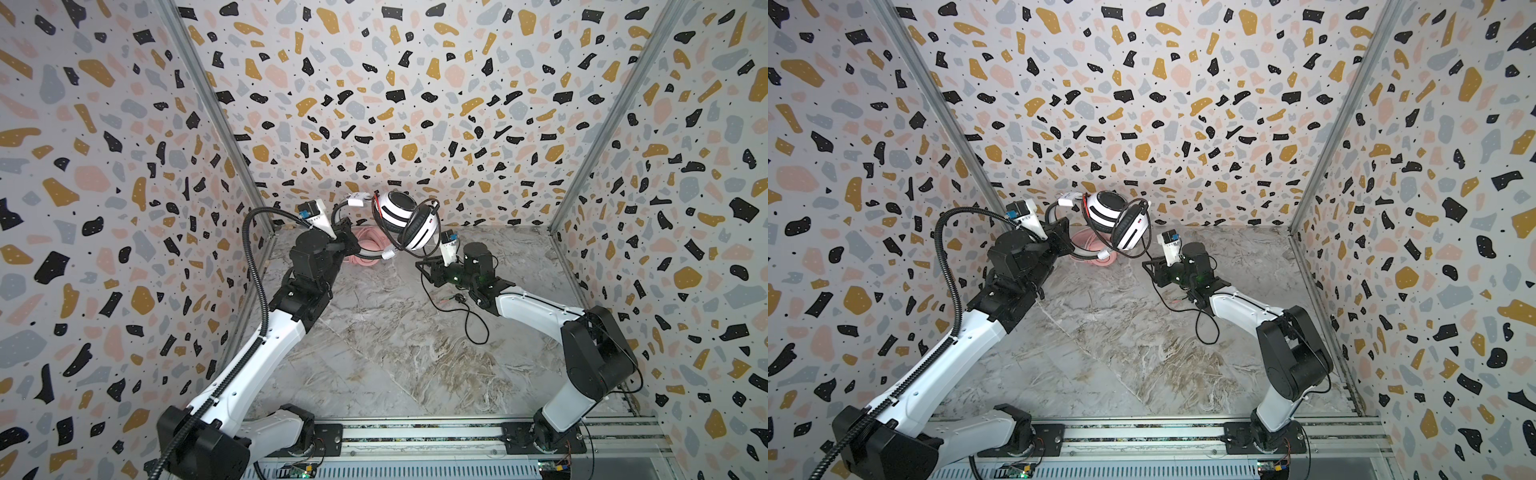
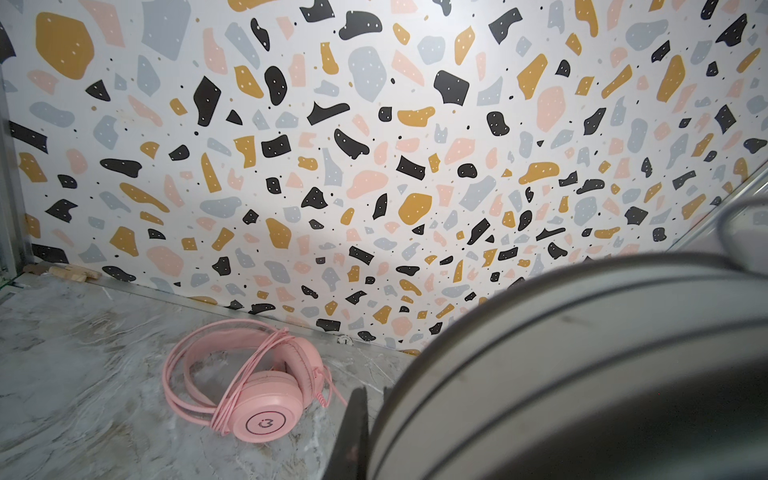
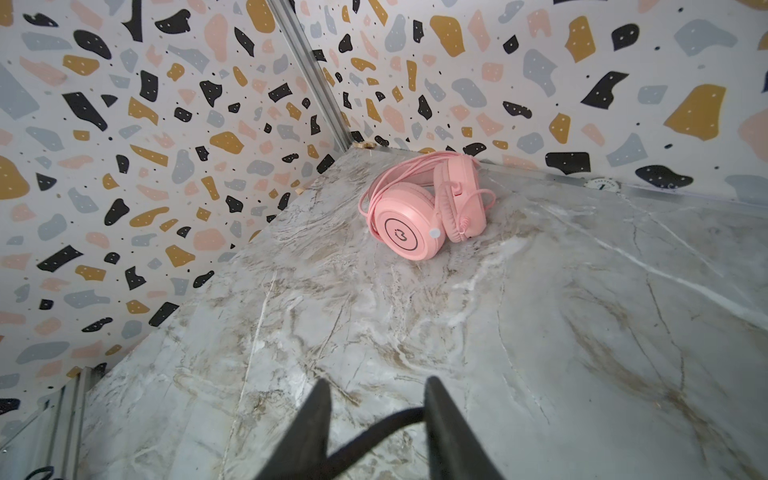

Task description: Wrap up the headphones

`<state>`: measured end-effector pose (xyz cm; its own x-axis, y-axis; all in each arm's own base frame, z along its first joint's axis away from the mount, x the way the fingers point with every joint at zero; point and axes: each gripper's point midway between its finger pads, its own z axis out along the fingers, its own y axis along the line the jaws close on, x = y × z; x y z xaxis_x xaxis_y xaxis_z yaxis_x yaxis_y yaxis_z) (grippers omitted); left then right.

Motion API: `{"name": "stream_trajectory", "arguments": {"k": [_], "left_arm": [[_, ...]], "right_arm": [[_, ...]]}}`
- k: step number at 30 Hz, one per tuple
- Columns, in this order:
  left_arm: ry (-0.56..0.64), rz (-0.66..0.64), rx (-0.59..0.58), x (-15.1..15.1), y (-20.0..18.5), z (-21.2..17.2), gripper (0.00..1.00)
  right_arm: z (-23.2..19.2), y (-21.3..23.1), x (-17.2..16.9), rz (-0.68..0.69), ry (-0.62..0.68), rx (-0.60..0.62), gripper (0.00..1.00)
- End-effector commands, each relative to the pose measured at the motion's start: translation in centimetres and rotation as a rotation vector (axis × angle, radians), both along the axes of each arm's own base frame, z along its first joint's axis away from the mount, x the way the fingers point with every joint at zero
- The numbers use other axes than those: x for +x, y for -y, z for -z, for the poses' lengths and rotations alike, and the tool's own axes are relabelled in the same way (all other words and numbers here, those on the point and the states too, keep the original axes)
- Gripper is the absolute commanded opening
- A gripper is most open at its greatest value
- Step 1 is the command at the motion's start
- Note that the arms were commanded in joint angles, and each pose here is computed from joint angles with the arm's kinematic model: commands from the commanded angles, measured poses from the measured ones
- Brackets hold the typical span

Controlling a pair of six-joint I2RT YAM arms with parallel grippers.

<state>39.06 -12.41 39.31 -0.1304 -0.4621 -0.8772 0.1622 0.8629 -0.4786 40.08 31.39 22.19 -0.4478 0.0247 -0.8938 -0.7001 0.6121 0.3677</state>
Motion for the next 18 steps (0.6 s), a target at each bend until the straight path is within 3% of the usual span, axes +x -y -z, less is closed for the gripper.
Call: {"name": "stream_trajectory", "arguments": {"k": [1, 7, 12, 18], "left_arm": [[0.161, 0.025, -0.118, -1.6, -0.4, -6.4, 0.0], [0.126, 0.039, -0.099, -1.5, -0.1, -5.0, 0.0], [0.124, 0.045, -0.086, -1.8, -0.1, -4.6, 0.0], [0.103, 0.106, -0.068, -1.9, 1.0, -3.4, 0.0]], "right_arm": [[-3.4, 0.3, 0.7, 0.009, 0.083, 0.071, 0.21], [-5.3, 1.0, 2.0, 0.043, 0.122, 0.072, 0.05], [-8.2, 2.8, 3.0, 0.096, 0.187, 0.061, 0.02], [-15.5, 6.2, 5.7, 0.181, 0.312, 0.093, 0.02]]}}
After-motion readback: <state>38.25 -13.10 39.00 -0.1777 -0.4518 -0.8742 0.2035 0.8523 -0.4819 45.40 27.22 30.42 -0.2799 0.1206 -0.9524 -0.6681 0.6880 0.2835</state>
